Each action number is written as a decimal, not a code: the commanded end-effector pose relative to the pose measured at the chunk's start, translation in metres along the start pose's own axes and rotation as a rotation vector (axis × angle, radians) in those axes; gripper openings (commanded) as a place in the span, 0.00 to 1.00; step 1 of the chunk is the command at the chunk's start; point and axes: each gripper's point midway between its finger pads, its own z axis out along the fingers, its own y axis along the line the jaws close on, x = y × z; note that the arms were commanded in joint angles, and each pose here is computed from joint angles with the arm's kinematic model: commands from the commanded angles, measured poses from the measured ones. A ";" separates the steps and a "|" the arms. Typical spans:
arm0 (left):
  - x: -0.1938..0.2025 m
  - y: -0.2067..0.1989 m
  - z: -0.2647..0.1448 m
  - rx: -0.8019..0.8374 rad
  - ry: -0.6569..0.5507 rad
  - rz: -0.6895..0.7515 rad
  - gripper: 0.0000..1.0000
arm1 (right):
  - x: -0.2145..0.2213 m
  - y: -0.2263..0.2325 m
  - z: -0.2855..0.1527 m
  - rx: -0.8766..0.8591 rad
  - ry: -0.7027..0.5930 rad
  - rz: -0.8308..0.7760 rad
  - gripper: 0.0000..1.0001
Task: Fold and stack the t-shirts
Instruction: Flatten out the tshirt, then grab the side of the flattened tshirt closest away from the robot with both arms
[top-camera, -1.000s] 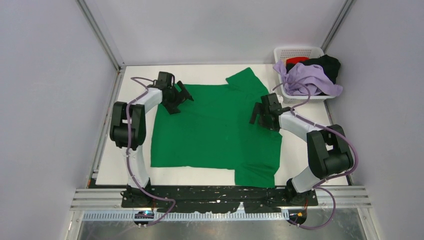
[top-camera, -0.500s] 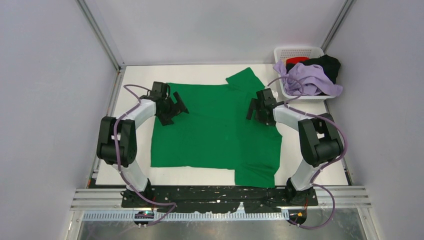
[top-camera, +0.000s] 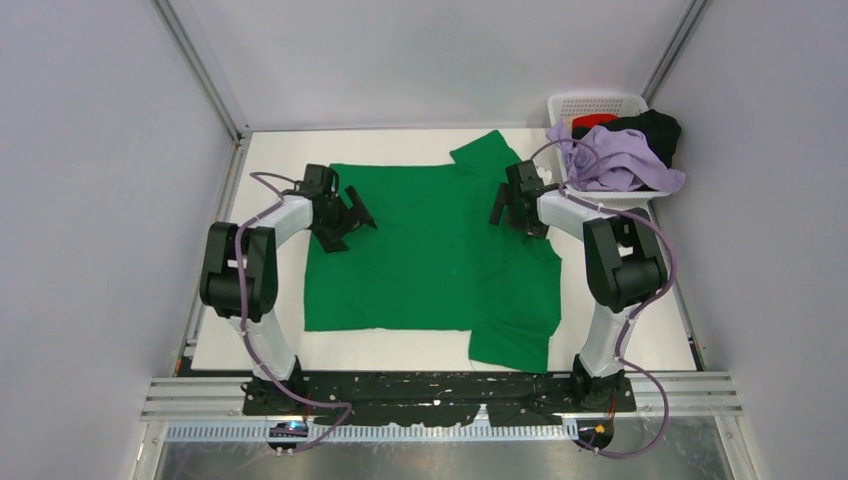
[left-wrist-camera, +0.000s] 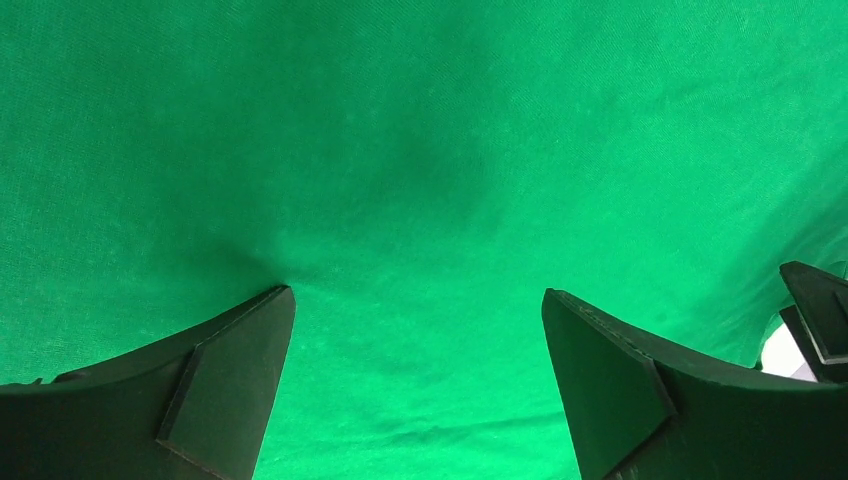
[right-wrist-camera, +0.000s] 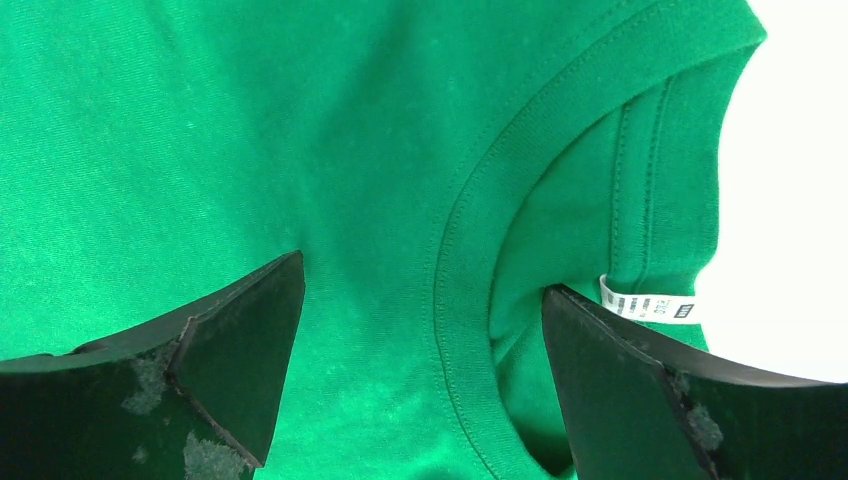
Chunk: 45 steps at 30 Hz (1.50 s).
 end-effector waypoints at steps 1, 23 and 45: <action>-0.018 0.000 0.006 -0.020 -0.036 0.003 1.00 | -0.019 -0.004 0.005 0.043 -0.031 0.049 0.96; 0.093 0.127 -0.135 -0.292 -0.234 -0.047 0.99 | -0.030 -0.035 -0.147 -0.231 -0.440 0.146 0.95; 0.116 0.156 -0.085 -0.252 -0.288 -0.274 0.61 | -0.023 -0.054 -0.136 -0.125 -0.427 0.084 0.95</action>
